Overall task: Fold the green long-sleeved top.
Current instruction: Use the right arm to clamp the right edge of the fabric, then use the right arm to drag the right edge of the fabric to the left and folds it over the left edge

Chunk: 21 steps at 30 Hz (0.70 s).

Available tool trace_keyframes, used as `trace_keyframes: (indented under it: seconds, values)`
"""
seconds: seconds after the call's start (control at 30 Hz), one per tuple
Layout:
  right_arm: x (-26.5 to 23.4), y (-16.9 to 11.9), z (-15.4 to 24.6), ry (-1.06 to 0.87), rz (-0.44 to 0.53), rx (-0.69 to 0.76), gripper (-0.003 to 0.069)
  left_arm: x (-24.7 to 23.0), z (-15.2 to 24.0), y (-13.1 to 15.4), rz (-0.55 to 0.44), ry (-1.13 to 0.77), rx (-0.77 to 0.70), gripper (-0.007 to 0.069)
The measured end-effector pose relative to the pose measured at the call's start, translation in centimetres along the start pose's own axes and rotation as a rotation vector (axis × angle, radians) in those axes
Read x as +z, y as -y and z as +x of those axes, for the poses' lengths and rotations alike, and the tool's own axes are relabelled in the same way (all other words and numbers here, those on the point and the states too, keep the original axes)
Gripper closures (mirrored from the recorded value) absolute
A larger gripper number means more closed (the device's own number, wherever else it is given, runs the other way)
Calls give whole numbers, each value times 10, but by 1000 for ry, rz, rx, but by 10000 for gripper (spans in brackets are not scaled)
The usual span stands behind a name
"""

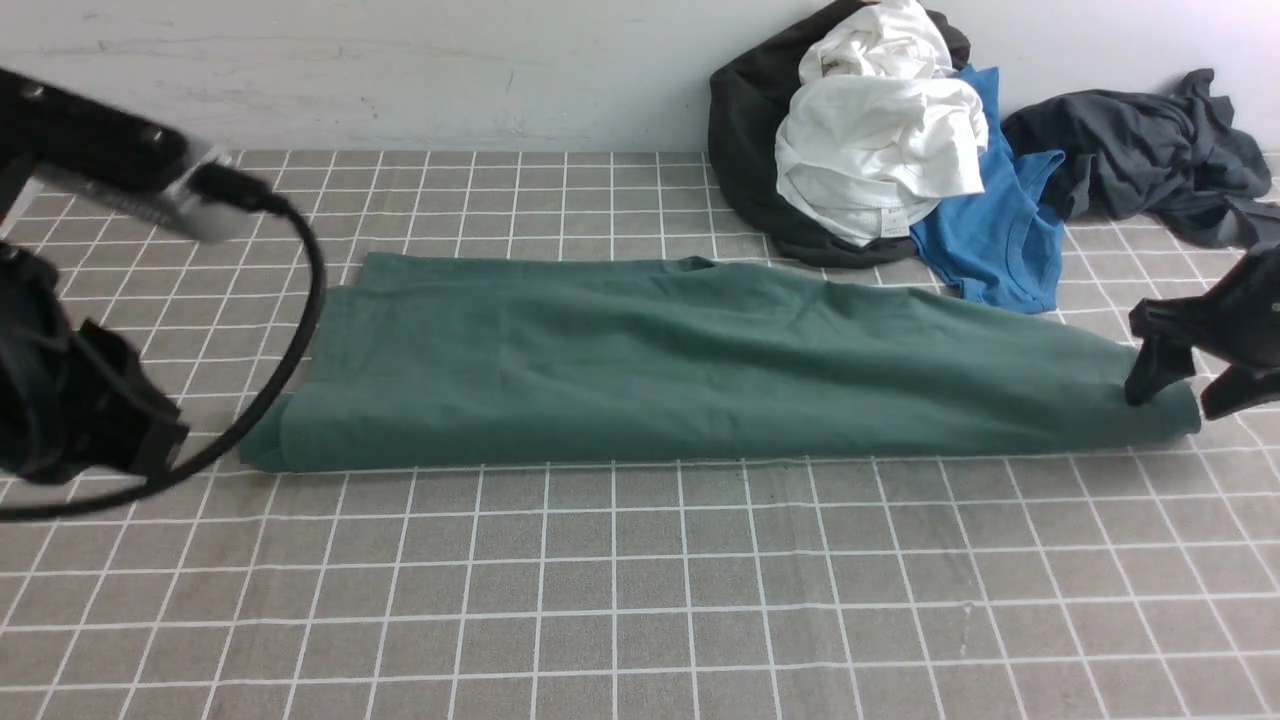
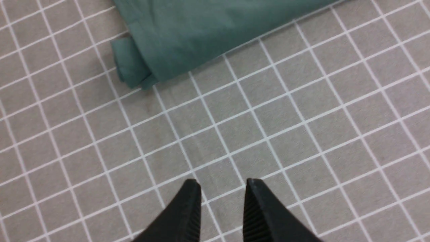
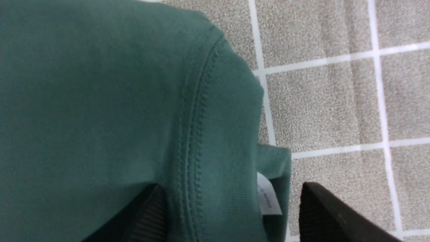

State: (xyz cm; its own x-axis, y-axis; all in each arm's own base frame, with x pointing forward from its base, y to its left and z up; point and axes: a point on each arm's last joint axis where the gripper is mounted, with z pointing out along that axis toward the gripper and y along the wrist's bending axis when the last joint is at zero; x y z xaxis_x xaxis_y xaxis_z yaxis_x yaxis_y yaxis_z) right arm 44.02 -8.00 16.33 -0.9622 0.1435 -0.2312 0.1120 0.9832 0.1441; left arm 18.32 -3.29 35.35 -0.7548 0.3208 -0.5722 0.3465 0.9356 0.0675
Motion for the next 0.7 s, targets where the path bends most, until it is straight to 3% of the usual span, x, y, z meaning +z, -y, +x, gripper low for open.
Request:
trace_keyframes:
  seconds: [0.07,0.1,0.13,0.2,0.33,0.57,0.7]
  values:
    - [4,-3,1,12,2,10,296,-5,20,0,-46,5,5,454]
    - [4,-3,1,12,2,12,305,-7,22,0,-55,12,7,454]
    - [5,-5,0,19,-1,12,398,-8,38,1,-88,13,-7,454]
    - [5,-6,0,19,-6,16,488,-8,51,1,-117,13,-22,454]
    - [5,-5,1,7,5,-7,622,-1,76,-1,-182,-24,-57,454]
    - [-30,3,2,24,171,-147,628,14,103,-3,-254,-68,-178,454]
    - [-84,1,1,126,271,-192,628,27,113,-3,-266,-51,-241,454]
